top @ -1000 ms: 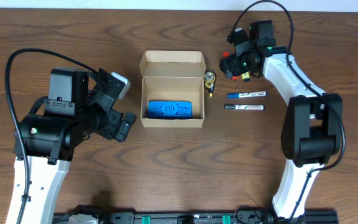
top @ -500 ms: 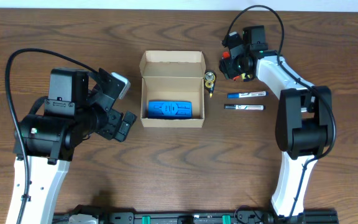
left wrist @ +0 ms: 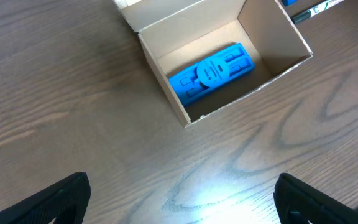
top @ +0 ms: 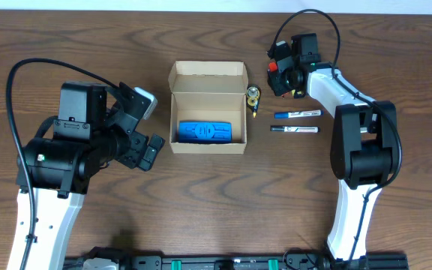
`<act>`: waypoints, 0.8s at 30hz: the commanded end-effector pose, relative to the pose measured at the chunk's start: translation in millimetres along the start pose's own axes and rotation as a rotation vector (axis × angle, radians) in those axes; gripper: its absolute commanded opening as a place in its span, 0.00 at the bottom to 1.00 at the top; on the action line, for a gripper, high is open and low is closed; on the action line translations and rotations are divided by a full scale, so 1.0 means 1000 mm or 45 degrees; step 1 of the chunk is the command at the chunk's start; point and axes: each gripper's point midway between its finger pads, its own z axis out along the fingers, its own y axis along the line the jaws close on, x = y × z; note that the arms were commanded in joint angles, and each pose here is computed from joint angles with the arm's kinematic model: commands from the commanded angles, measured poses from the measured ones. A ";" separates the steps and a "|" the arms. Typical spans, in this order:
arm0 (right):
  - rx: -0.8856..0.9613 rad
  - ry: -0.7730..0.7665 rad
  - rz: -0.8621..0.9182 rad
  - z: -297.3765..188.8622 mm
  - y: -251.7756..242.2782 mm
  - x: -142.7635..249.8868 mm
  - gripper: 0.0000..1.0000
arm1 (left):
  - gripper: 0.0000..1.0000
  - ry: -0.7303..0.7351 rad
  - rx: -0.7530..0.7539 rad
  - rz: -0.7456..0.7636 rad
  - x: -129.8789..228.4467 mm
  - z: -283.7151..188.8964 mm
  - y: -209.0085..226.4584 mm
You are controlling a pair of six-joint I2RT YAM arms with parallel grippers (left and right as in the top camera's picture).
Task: Pack container
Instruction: 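Grasp the red highlighter with the right gripper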
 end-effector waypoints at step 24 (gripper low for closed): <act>-0.012 -0.275 0.059 -0.150 0.058 -0.079 0.02 | 0.95 -0.017 0.010 -0.011 -0.003 -0.003 -0.001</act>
